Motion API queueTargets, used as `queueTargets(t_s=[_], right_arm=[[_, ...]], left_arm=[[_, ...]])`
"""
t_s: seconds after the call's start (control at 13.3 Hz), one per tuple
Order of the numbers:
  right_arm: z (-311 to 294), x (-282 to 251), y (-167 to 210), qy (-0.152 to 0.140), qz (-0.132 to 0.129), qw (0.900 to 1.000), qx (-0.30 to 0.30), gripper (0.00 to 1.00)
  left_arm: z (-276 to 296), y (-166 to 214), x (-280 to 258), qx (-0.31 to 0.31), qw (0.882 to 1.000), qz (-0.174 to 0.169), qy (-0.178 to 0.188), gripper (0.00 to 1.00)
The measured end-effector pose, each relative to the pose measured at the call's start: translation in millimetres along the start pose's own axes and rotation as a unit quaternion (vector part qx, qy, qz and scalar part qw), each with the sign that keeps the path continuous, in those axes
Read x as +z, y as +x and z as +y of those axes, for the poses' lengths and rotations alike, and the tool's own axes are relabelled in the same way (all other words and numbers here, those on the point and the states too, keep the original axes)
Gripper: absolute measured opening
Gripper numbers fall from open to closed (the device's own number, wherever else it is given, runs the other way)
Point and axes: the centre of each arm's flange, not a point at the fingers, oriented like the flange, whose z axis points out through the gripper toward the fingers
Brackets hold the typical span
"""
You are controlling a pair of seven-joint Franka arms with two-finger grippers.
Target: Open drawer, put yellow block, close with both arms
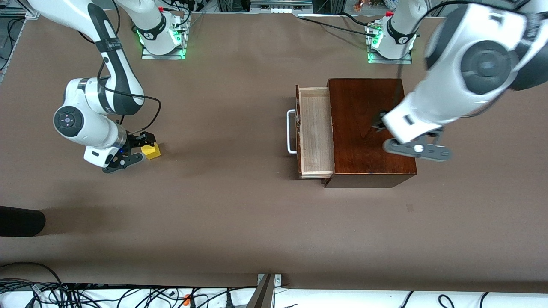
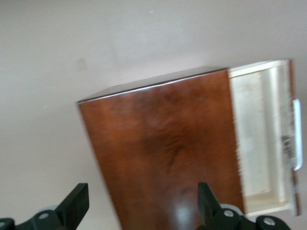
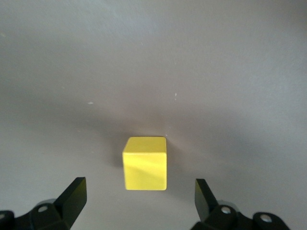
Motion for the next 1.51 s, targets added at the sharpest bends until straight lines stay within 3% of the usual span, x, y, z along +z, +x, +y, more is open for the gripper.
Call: queueTargets(t_s=[0.15, 0.38, 0.53, 1.05, 1.13, 1.28, 1.36, 1.51], right_arm=[[7.5, 19.0, -13.0, 0.002, 0.004, 1.0, 0.004, 1.0], [7.5, 34.9, -23.2, 0.003, 0.003, 1.0, 0.007, 1.0], [6.9, 39.0, -25.0, 0.004, 0.001, 1.0, 0.008, 1.0], [2.9, 68.6, -23.2, 0.002, -0.005, 1.0, 0.003, 0.97], [1.8, 70.9, -22.7, 0.002, -0.005, 1.0, 0.002, 0.9], [-0.9, 71.6, -21.6, 0.003, -0.005, 1.0, -0.001, 0.63], [-1.5, 70.8, -20.8, 0.002, -0.004, 1.0, -0.002, 0.55], [-2.7, 70.7, -19.5, 0.002, -0.002, 1.0, -0.003, 0.55]], left_arm=[[-43.7, -20.9, -0.7, 0.004, 1.0, 0.012, -0.004, 1.0], [-91.0, -63.3, -0.3, 0.005, 0.998, 0.06, -0.008, 1.0], [-94.7, -87.7, 0.2, 0.005, 0.998, 0.061, -0.01, 1.0], [-96.1, -95.4, -8.8, -0.023, 0.997, 0.07, -0.012, 1.0], [-95.1, -95.5, -11.7, -0.045, 0.996, 0.072, -0.013, 1.0], [-91.3, -96.3, -19.0, -0.068, 0.995, 0.07, -0.018, 1.0], [-90.5, -96.5, -21.8, -0.072, 0.995, 0.067, -0.027, 1.0], [-95.3, -94.6, -25.3, -0.082, 0.994, 0.069, -0.033, 1.0]])
